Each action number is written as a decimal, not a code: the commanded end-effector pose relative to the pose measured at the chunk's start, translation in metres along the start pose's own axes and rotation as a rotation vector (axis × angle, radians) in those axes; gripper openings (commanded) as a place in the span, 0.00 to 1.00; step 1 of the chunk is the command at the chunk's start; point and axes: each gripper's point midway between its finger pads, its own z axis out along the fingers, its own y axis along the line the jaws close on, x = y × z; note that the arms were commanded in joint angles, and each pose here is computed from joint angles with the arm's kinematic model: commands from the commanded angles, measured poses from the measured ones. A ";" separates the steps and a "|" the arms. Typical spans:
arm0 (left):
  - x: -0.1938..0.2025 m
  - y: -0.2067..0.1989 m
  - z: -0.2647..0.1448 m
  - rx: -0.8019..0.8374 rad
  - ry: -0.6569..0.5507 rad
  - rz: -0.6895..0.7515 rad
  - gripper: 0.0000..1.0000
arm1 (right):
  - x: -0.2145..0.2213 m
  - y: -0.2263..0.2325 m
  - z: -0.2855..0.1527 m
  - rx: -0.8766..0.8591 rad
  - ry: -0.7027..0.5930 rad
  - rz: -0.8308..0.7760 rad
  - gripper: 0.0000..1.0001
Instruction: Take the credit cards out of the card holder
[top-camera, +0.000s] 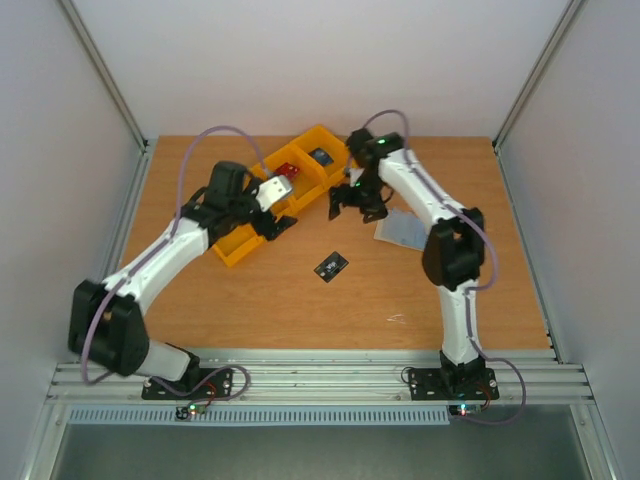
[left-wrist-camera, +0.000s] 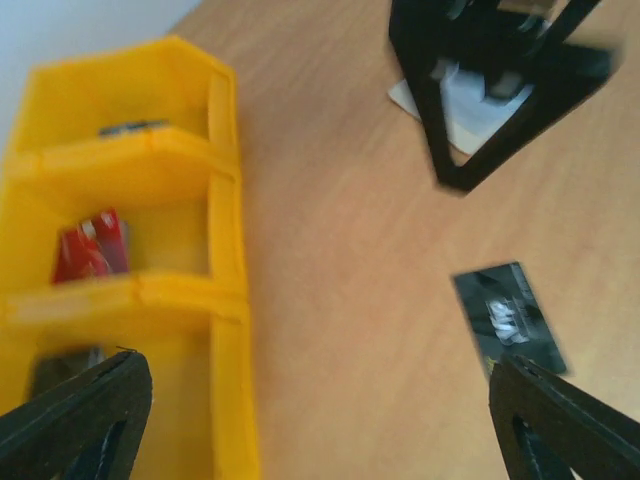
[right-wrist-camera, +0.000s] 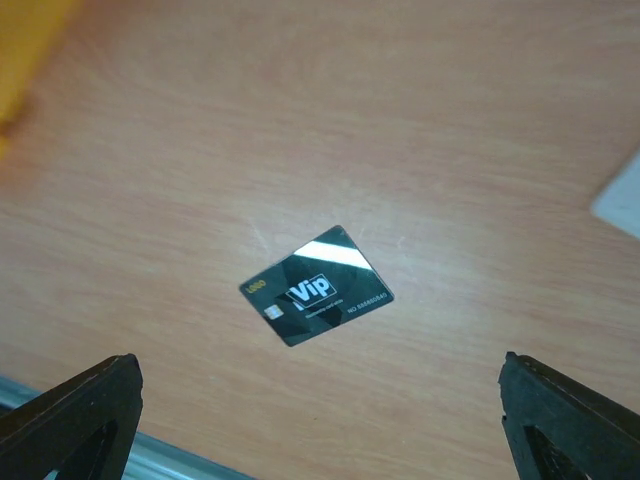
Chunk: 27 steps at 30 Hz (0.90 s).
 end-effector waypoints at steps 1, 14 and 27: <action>0.012 -0.021 -0.030 -0.024 -0.086 -0.270 0.99 | 0.022 -0.013 0.033 0.212 0.130 -0.064 0.99; 0.131 -0.132 -0.041 0.123 0.000 0.316 0.96 | 0.058 -0.015 0.125 0.238 0.316 -0.068 0.89; 0.152 -0.161 -0.018 0.256 -0.012 0.536 0.78 | 0.093 0.004 0.180 0.285 0.430 -0.277 0.81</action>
